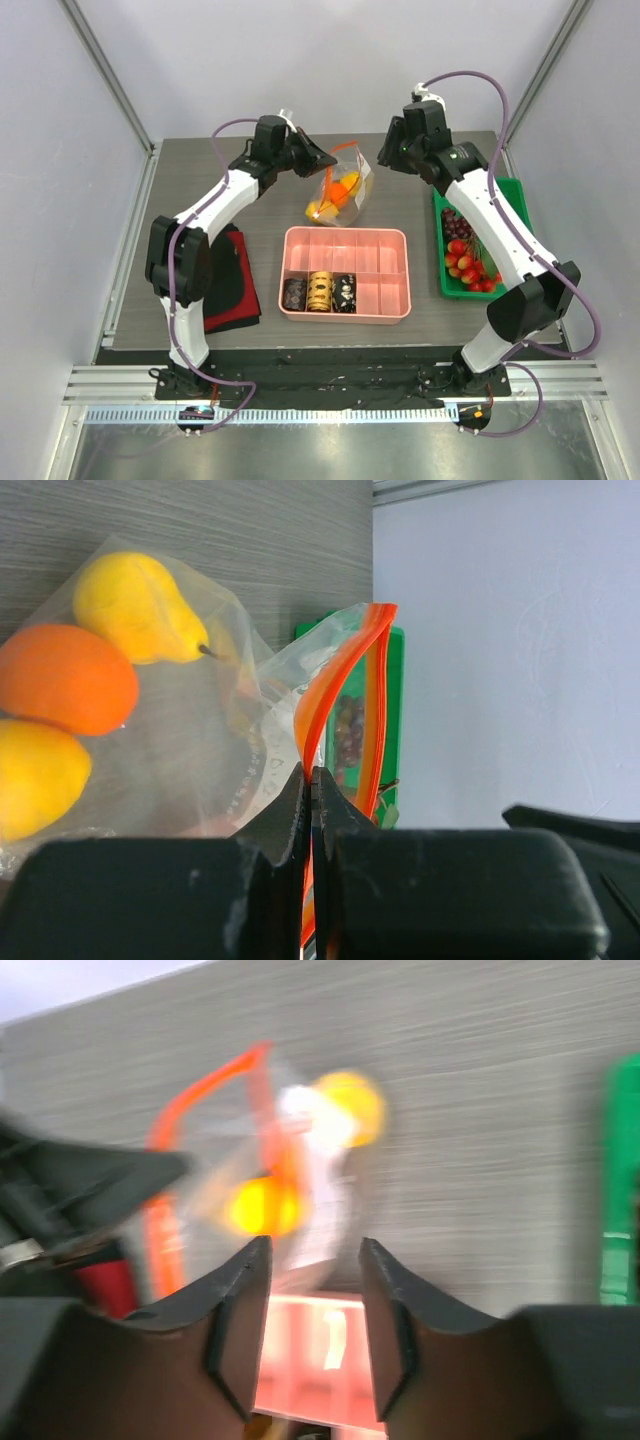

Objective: Open the zip-top bag and remove the fake food

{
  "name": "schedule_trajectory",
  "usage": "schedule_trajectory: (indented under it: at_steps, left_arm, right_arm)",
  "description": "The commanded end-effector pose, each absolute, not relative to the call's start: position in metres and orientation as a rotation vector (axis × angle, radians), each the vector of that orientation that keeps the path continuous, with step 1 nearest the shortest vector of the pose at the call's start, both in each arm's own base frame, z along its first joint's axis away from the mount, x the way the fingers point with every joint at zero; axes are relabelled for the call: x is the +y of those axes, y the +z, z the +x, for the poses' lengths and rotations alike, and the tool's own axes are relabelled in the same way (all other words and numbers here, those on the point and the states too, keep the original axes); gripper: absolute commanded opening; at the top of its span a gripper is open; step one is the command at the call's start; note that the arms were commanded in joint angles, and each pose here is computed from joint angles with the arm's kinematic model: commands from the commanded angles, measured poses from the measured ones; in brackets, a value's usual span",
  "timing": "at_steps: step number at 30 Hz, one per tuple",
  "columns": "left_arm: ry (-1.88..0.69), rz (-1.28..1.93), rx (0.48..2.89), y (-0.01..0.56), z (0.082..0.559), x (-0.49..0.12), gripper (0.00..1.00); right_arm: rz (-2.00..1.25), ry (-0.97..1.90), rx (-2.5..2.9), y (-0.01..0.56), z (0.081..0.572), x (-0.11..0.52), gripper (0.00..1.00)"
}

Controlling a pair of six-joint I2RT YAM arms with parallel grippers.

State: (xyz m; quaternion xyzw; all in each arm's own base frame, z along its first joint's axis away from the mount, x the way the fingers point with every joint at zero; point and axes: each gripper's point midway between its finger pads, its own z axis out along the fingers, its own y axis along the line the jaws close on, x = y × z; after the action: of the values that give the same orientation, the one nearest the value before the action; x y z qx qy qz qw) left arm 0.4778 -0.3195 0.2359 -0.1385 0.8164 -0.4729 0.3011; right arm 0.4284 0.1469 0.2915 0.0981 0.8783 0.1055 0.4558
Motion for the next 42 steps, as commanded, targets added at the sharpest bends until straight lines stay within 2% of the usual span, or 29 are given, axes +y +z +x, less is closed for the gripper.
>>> schedule_trajectory:
  at_steps: [1, 4, 7, 10, 14, 20, 31, 42]
  left_arm:
    - [-1.331, -0.310, 2.031, 0.296, 0.479, -0.320, 0.00]
    - [-1.334, -0.311, 2.027, 0.298, 0.480, -0.321, 0.00]
    - [-1.335, -0.307, 2.022, 0.301, 0.479, -0.321, 0.00]
    - [-1.340, -0.299, 2.020, 0.303, 0.476, -0.324, 0.00]
    - [-1.352, -0.286, 2.018, 0.307, 0.472, -0.330, 0.00]
    - [-1.408, -0.256, 1.986, 0.329, 0.458, -0.354, 0.00]
    - [-1.562, -0.298, 1.887, 0.372, 0.446, -0.393, 0.00]
    - [-1.542, -0.325, 1.987, 0.314, 0.450, -0.402, 0.00]
  right_arm:
    - [0.312, 0.583, 2.017, 0.341, 0.432, 0.197, 0.37]
    - [0.321, 0.681, 2.032, 0.335, 0.438, 0.224, 0.22]
    - [0.332, 0.747, 2.064, 0.326, 0.445, 0.246, 0.12]
    - [0.319, 0.809, 2.096, 0.324, 0.444, 0.267, 0.07]
    - [0.360, 0.803, 2.181, 0.300, 0.443, 0.277, 0.06]
    - [0.424, 0.685, 2.236, 0.269, 0.432, 0.257, 0.05]
    - [0.497, 0.584, 2.233, 0.262, 0.444, 0.207, 0.05]
    - [0.573, 0.716, 2.300, 0.265, 0.448, 0.224, 0.05]
